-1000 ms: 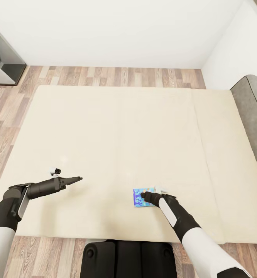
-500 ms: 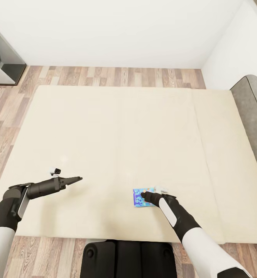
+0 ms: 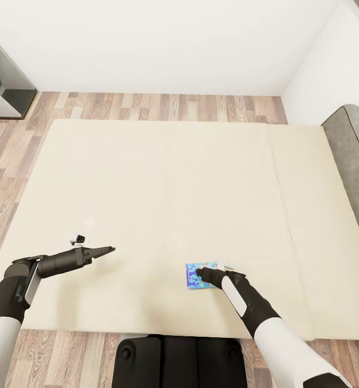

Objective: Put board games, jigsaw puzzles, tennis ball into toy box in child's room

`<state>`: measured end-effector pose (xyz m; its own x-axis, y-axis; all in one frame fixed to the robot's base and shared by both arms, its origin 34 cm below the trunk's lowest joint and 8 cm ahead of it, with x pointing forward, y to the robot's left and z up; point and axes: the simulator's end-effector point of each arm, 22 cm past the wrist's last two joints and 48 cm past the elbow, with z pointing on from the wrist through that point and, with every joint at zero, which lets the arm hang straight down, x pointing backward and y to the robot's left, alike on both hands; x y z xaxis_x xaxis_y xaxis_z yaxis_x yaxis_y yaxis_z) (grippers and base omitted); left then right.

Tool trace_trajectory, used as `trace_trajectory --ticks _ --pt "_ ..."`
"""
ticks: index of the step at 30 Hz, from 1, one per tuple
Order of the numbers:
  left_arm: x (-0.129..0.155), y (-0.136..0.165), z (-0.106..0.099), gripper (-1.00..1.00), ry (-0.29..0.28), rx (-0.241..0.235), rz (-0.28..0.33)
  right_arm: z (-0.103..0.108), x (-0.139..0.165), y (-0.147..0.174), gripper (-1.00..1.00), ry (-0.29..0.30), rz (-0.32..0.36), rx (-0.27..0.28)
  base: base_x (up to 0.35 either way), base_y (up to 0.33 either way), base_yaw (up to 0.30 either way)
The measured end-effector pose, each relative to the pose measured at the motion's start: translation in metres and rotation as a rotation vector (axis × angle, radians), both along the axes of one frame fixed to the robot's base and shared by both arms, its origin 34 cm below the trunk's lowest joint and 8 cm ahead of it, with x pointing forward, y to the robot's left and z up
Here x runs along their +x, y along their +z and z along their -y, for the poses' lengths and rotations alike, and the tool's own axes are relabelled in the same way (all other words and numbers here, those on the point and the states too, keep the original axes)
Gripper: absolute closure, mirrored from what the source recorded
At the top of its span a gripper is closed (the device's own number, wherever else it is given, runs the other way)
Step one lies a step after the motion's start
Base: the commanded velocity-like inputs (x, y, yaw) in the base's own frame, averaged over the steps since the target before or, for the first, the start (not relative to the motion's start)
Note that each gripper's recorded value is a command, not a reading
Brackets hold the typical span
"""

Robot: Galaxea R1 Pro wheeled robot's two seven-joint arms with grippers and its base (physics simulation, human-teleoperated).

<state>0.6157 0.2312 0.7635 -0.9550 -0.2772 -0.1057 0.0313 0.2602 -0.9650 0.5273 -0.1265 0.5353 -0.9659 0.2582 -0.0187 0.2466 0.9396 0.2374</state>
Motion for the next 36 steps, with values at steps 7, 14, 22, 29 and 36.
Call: trace_trajectory --ticks 7,14,22,29,36 --pt "-0.0001 -0.0004 0.0001 -1.0 0.0 0.001 -0.002 0.0 0.0002 0.0001 -1.0 0.001 0.001 0.0 0.0 0.0 0.0" --pt "-0.0002 -0.0004 0.0003 -1.0 -0.001 0.001 -0.002 0.0 0.0001 0.0001 -1.0 0.001 0.0 0.0 0.0 0.0 0.0" --pt "-0.0002 -0.0005 0.0002 -1.0 -0.001 0.001 -0.002 0.0 0.0002 0.0001 -1.0 0.001 0.0 0.0 0.0 0.0 0.0" --pt "-0.0002 -0.0004 0.0002 -1.0 0.0 0.001 -0.002 -0.0001 0.0001 0.0001 -1.0 0.0 0.0 0.0 0.0 0.0 0.0" --pt "-0.0002 -0.0007 0.0002 -1.0 0.0 0.002 -0.004 -0.0001 -0.0001 0.0 -1.0 0.0 0.0 0.0 0.0 0.0 0.0"
